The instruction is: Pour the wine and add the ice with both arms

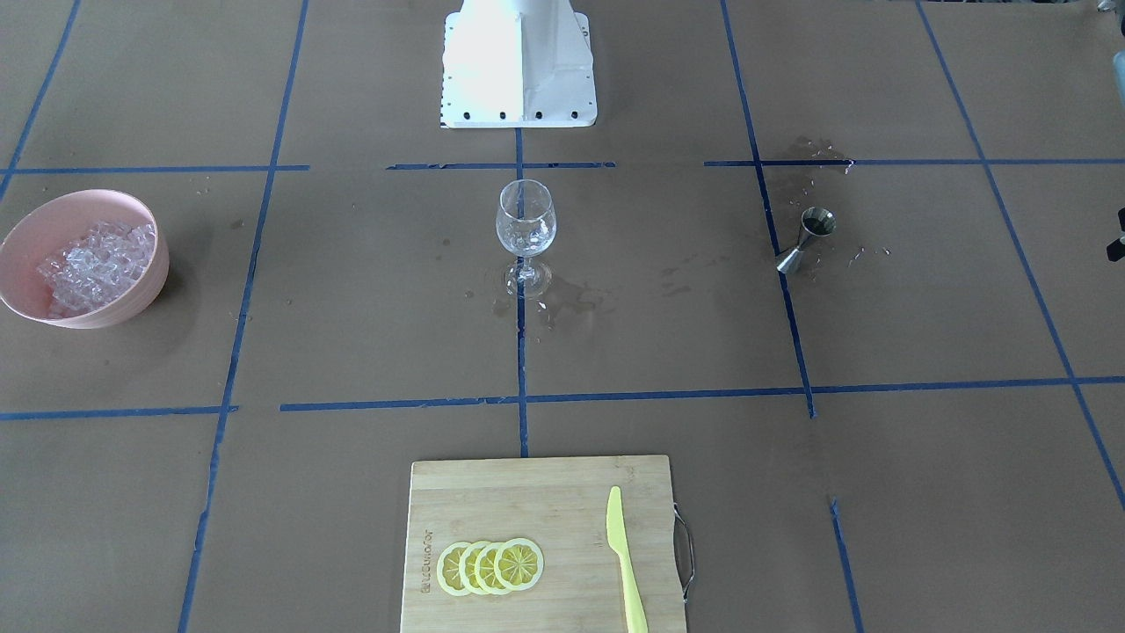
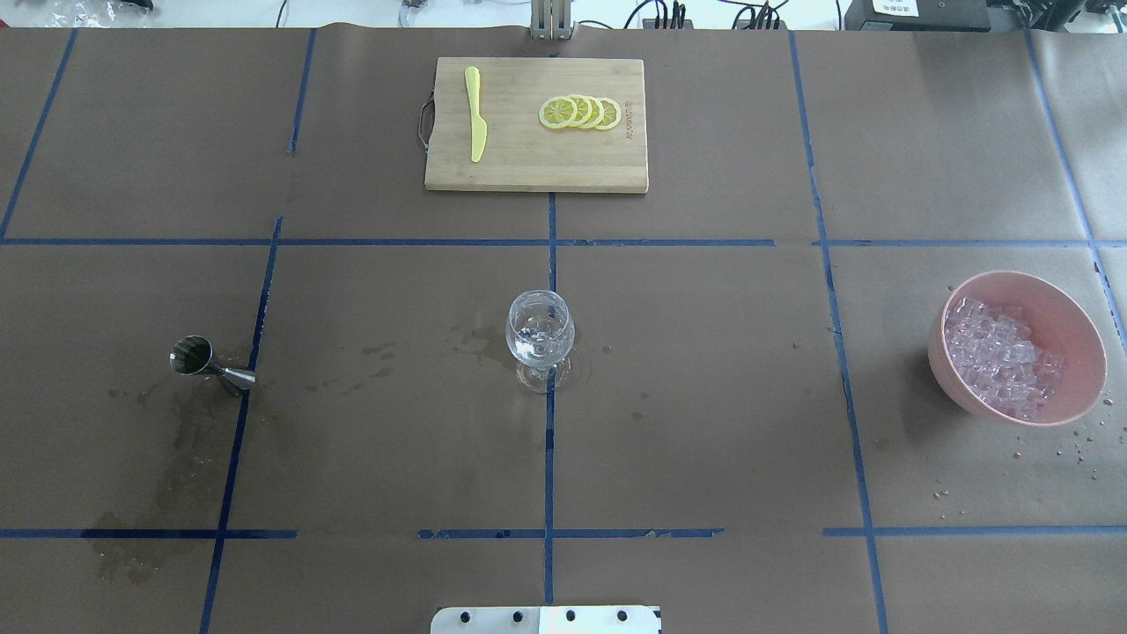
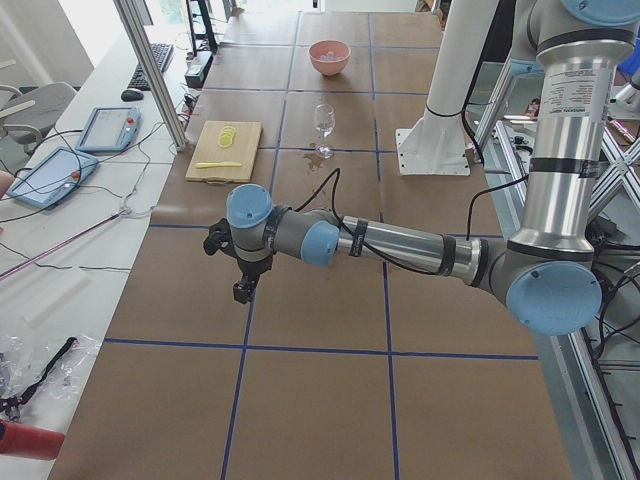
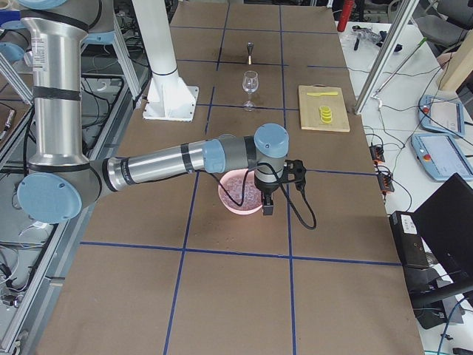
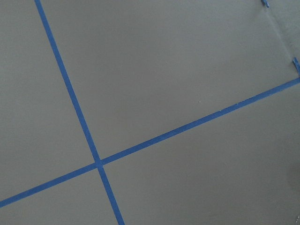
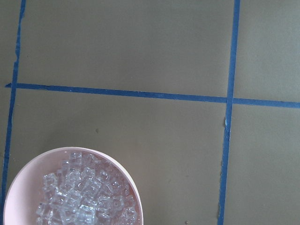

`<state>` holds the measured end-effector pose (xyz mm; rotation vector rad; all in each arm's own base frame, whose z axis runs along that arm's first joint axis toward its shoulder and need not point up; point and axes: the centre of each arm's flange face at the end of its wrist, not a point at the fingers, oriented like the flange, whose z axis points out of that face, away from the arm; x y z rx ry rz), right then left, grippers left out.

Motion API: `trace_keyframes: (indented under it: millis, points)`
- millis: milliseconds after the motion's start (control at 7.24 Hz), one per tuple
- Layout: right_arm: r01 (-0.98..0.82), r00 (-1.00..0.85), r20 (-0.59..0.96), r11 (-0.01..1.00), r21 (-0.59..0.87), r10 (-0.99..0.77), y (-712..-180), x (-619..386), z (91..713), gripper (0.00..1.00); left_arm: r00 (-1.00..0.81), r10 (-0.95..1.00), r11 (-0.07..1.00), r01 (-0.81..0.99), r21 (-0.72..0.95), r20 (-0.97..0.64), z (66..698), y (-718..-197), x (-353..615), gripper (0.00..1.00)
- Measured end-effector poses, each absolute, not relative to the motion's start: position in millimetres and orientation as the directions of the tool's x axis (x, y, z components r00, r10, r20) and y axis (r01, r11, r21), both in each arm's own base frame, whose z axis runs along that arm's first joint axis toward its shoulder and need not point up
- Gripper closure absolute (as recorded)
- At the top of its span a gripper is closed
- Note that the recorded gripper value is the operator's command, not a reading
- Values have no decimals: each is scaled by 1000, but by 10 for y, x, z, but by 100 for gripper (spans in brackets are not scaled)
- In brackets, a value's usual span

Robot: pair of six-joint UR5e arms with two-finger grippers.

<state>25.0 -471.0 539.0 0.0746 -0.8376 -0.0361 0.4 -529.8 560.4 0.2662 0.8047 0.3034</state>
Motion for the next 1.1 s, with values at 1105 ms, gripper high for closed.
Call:
trace_keyframes:
  millis: [1105]
  points:
    - [0, 605, 795, 999, 48, -38, -4706, 218, 5489, 0, 626, 320, 945, -157, 286, -711, 5204, -5241, 300, 0]
